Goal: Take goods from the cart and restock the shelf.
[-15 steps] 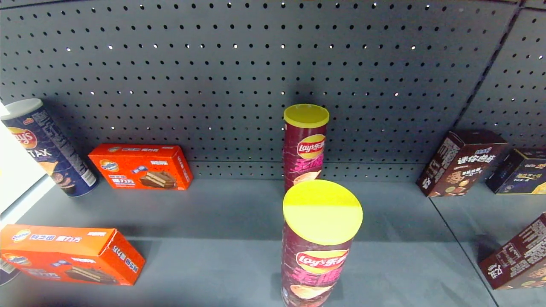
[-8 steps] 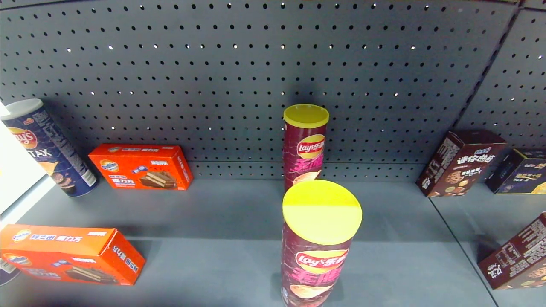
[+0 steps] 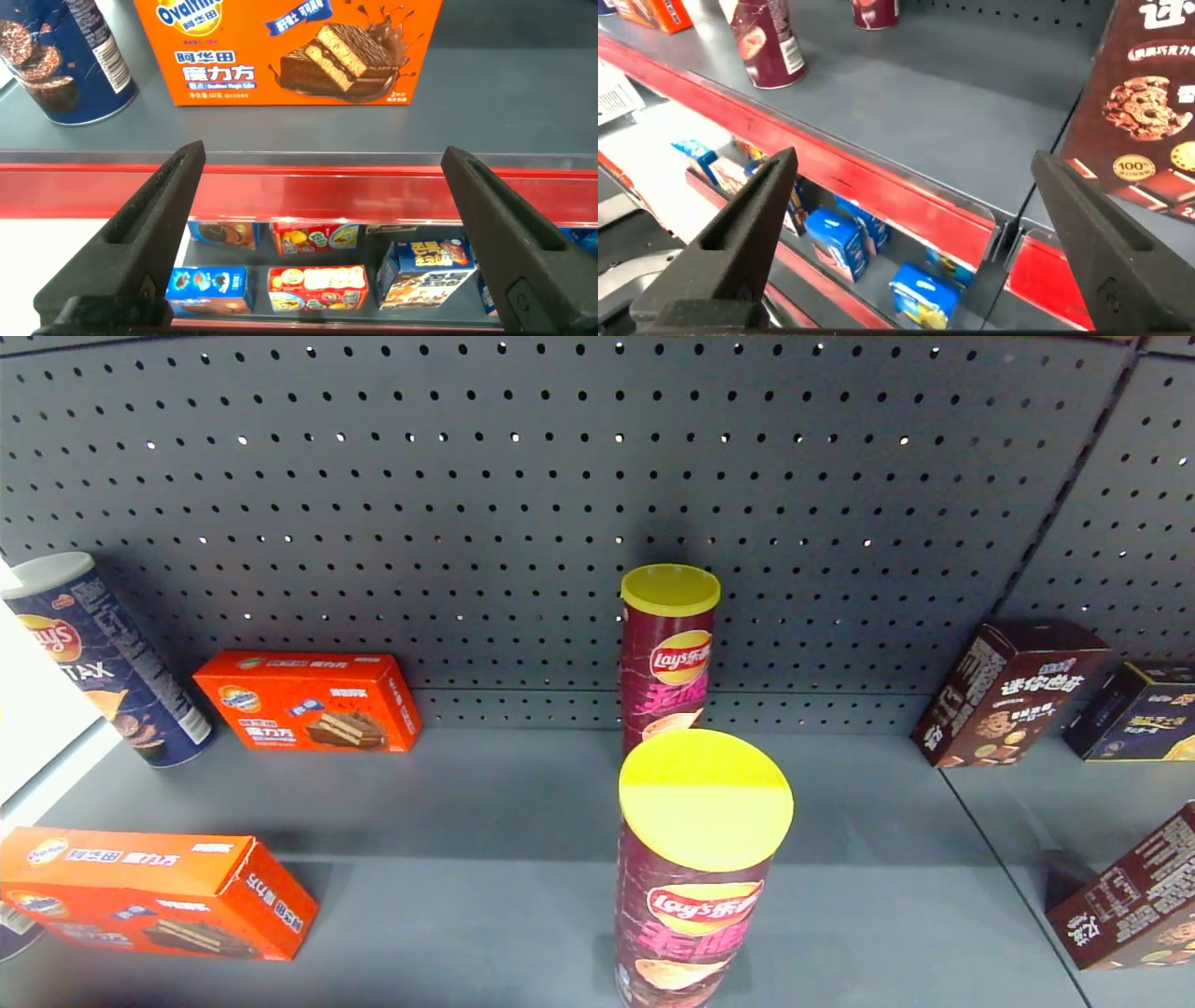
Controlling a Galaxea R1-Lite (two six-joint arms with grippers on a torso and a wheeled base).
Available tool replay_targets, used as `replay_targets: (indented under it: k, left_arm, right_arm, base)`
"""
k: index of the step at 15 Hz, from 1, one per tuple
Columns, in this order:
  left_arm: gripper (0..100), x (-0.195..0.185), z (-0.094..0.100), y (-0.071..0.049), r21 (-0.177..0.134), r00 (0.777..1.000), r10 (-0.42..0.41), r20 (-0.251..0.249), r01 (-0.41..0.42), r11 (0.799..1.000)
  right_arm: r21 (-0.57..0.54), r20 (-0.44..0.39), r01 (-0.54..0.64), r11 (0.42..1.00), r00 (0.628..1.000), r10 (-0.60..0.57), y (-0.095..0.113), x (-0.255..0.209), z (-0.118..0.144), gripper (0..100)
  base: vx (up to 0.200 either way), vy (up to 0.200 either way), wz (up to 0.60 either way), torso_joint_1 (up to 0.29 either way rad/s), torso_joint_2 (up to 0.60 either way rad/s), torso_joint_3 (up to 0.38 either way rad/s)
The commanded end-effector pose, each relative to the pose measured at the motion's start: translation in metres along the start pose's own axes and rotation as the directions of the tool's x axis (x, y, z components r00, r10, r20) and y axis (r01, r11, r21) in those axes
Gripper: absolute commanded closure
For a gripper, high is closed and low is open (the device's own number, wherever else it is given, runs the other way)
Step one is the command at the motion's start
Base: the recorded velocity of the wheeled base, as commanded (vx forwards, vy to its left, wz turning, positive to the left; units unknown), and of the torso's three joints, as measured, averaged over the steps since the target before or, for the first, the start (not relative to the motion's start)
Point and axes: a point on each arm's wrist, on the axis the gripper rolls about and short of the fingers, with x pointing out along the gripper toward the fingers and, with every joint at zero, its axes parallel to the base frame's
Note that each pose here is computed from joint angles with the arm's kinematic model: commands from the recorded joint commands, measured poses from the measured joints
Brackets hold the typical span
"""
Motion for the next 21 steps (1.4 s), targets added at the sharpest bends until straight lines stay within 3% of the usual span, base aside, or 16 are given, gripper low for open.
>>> replay_targets:
  k: [1, 3, 4, 13, 15, 17, 19, 20, 21]
  left_arm:
    - [0, 0.000, 0.000, 0.000, 0.000, 1.000, 0.000, -0.001, 0.000, 1.000]
    - [0, 0.000, 0.000, 0.000, 0.000, 1.000, 0.000, -0.002, 0.000, 1.000]
    - [0, 0.000, 0.000, 0.000, 0.000, 1.000, 0.000, -0.002, 0.000, 1.000]
    - [0, 0.000, 0.000, 0.000, 0.000, 1.000, 0.000, -0.001, 0.000, 1.000]
    - [0, 0.000, 0.000, 0.000, 0.000, 1.000, 0.000, -0.001, 0.000, 1.000]
    - [0, 0.000, 0.000, 0.000, 0.000, 1.000, 0.000, -0.002, 0.000, 1.000]
    - [0, 0.000, 0.000, 0.000, 0.000, 1.000, 0.000, -0.001, 0.000, 1.000]
    - [0, 0.000, 0.000, 0.000, 0.000, 1.000, 0.000, -0.001, 0.000, 1.000]
    - [0, 0.000, 0.000, 0.000, 0.000, 1.000, 0.000, -0.001, 0.000, 1.000]
  right_arm:
    - [0.000, -0.001, 0.001, 1.000, 1.000, -0.001, 0.000, 0.000, 0.000, 0]
    - [0.009, -0.043, 0.184, 0.983, 0.982, -0.183, -0.003, 0.000, -0.005, 0]
    - [0.004, -0.076, 0.213, 0.977, 0.974, -0.213, -0.004, -0.001, -0.007, 0]
    - [0.005, -0.070, 0.238, 0.971, 0.969, -0.237, -0.003, 0.000, -0.007, 0]
    - [0.002, -0.135, 0.346, 0.938, 0.930, -0.342, -0.002, 0.005, -0.006, 0]
    - [-0.001, -0.164, 0.361, 0.932, 0.920, -0.357, -0.003, 0.007, -0.005, 0]
    - [-0.014, -0.236, 0.485, 0.874, 0.848, -0.474, -0.003, 0.013, -0.005, 0]
    - [-0.019, -0.195, 0.541, 0.841, 0.822, -0.534, -0.001, 0.011, -0.006, 0]
    - [-0.019, -0.093, 0.588, 0.809, 0.804, -0.587, 0.004, 0.004, -0.007, 0]
  base:
    - [0.000, 0.000, 0.00, 0.000, 0.00, 0.000]
    - [0.000, 0.000, 0.00, 0.000, 0.00, 0.000]
    - [0.000, 0.000, 0.00, 0.000, 0.00, 0.000]
    - [0.000, 0.000, 0.00, 0.000, 0.00, 0.000]
    - [0.000, 0.000, 0.00, 0.000, 0.00, 0.000]
    - [0.000, 0.000, 0.00, 0.000, 0.00, 0.000]
    - [0.000, 0.000, 0.00, 0.000, 0.00, 0.000]
    - [0.000, 0.000, 0.00, 0.000, 0.00, 0.000]
    - [0.000, 0.000, 0.00, 0.000, 0.00, 0.000]
